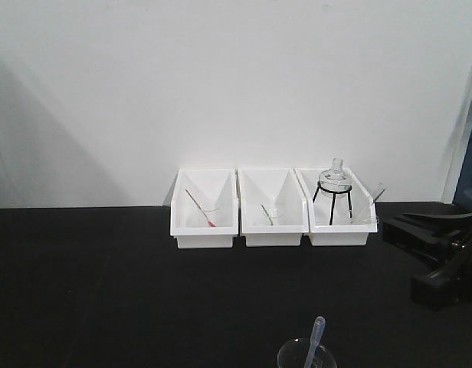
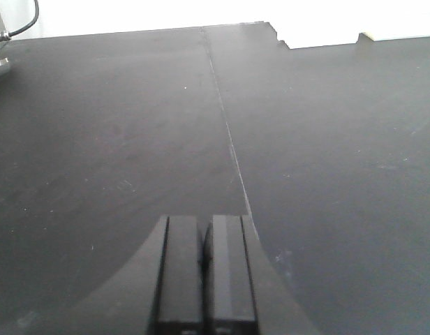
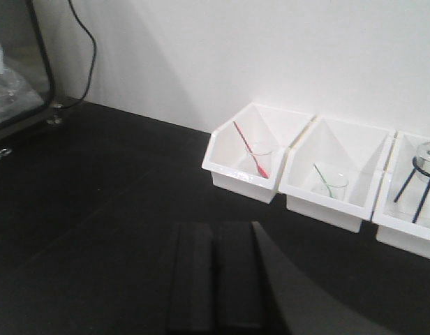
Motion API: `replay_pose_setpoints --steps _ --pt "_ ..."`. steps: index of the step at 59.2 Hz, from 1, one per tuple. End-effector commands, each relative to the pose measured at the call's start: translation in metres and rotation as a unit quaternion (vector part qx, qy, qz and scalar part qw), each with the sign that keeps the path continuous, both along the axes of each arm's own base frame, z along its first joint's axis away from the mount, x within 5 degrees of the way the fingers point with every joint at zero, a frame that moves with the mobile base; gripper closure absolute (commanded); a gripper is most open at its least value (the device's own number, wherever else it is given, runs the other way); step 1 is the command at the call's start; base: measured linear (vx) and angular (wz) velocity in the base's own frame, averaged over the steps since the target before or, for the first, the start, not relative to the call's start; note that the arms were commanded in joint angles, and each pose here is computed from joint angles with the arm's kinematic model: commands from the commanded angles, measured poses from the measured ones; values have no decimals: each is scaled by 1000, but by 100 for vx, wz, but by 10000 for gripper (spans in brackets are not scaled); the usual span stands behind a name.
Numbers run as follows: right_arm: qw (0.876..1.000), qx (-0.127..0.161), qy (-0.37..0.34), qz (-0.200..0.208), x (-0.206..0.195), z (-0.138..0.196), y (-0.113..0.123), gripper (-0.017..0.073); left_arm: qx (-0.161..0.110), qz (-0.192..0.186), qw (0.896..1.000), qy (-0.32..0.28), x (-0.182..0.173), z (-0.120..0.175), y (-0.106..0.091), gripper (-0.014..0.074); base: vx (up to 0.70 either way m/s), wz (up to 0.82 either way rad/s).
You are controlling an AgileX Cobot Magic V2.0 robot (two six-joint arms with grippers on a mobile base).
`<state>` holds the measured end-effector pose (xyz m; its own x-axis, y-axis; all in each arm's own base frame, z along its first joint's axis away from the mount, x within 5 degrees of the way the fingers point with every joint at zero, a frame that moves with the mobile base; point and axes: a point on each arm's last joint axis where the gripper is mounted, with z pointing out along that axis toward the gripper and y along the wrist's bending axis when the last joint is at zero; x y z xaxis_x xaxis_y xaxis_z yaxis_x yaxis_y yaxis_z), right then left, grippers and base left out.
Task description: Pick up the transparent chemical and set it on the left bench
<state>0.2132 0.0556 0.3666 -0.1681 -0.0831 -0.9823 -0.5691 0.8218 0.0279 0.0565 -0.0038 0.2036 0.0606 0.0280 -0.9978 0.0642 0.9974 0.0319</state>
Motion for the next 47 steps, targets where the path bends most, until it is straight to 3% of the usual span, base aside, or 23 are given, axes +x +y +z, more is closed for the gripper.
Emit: replay_pose_setpoints --steps 1,10,30,34,35,36,40,44,47 --pt "999 -3 -30 11 -12 17 1 567 -7 0 999 -40 -1 3 0 597 0 0" --pt "999 -6 -41 16 -18 21 1 567 -7 0 999 -40 -1 3 0 597 0 0" --pt "997 -2 -69 -24 -14 24 -4 567 -7 0 999 -40 -1 3 0 597 0 0" --pt "993 24 -97 -64 -15 26 -10 567 -7 0 999 -40 -1 3 0 597 0 0" --pt "991 18 -109 -74 -16 25 -12 567 -7 0 999 -40 -1 3 0 597 0 0" --pt "989 37 -111 -93 -16 25 -15 567 -7 0 999 -40 -1 3 0 597 0 0" --pt "979 41 -130 -149 -21 21 -23 567 -7 0 999 -40 -1 3 0 597 0 0" --pt "969 24 -108 -219 -29 10 -32 567 -7 0 999 -40 -1 3 0 597 0 0" --pt "966 -12 -68 -249 -35 -1 -36 567 -7 0 999 -40 -1 3 0 597 0 0"
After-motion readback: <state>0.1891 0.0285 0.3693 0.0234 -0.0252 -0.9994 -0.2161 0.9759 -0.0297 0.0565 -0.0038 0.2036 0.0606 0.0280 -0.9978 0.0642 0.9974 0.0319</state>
